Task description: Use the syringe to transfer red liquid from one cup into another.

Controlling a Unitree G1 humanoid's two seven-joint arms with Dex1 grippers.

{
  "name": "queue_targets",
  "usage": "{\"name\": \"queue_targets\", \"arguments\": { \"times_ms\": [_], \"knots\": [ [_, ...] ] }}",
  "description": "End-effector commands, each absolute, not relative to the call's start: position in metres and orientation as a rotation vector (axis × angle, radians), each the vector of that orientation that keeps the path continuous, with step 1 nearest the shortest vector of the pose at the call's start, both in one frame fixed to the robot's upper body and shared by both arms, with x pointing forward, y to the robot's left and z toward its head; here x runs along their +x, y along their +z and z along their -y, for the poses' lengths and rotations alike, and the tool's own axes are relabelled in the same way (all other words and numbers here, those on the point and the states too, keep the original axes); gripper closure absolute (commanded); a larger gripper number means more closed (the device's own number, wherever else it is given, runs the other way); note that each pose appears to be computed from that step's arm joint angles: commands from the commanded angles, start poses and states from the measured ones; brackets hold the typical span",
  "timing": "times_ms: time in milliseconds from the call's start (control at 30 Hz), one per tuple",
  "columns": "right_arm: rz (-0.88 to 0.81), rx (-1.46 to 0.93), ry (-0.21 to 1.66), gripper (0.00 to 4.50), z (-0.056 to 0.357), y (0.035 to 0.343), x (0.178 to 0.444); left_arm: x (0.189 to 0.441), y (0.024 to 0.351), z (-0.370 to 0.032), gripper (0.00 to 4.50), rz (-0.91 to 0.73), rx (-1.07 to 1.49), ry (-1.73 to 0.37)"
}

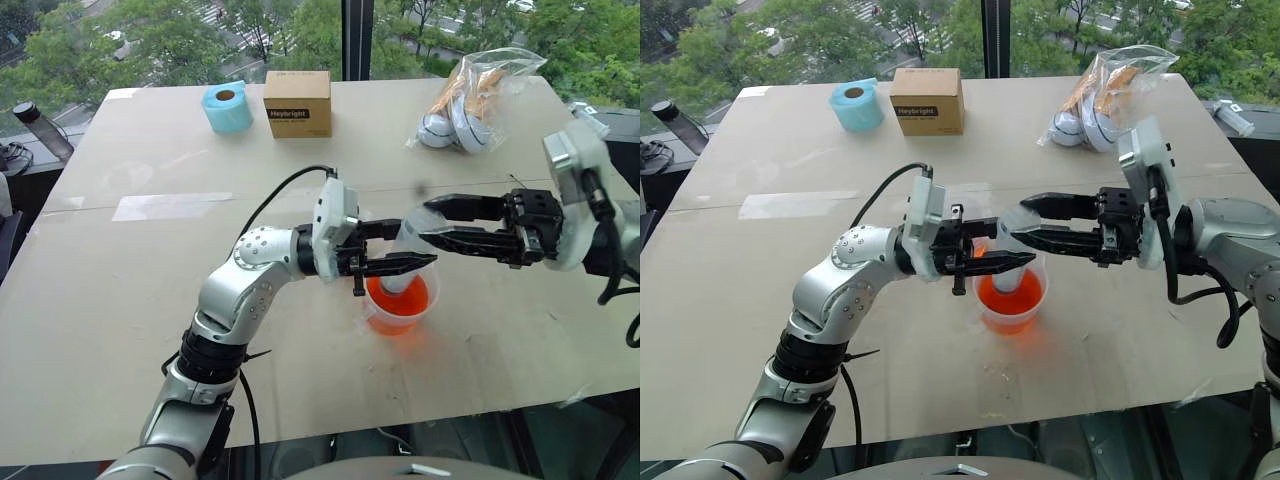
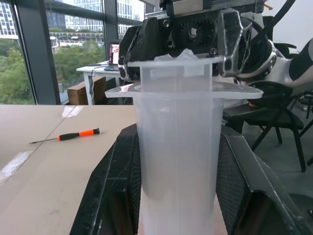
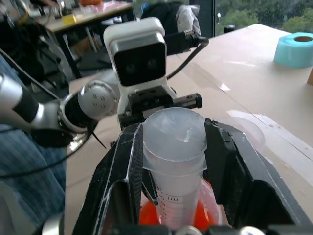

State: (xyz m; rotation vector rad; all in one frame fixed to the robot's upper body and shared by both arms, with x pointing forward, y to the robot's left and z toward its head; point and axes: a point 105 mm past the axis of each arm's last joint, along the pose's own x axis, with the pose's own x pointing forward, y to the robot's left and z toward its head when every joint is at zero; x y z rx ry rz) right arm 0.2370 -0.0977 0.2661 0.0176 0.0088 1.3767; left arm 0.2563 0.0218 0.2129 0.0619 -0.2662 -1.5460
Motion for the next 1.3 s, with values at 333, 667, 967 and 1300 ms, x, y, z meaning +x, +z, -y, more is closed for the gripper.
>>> {"name": "queue_targets", "arguments": {
  "times_ms": [333,667,967,1300],
  "knots": [
    [0.234,0.152,1.381,3.08,0.11,0.319,0.231,0.249,0.215,-0.015,3.09,0.242,0.069,-1.594],
    [0.18,0.111,1.358,3.08,0.108,0.306,0.235,0.25,0.219,-0.013,3.09,0.251,0.068,-1.587],
    [0.147,0.067,1.331,0.1,0.125,0.302,0.238,0.253,0.23,-0.013,3.09,0.289,0.046,-1.555],
    [0.208,0.135,1.326,0.1,0.141,0.324,0.241,0.255,0.286,-0.023,3.09,0.442,0.047,-1.468]
  ]
}}
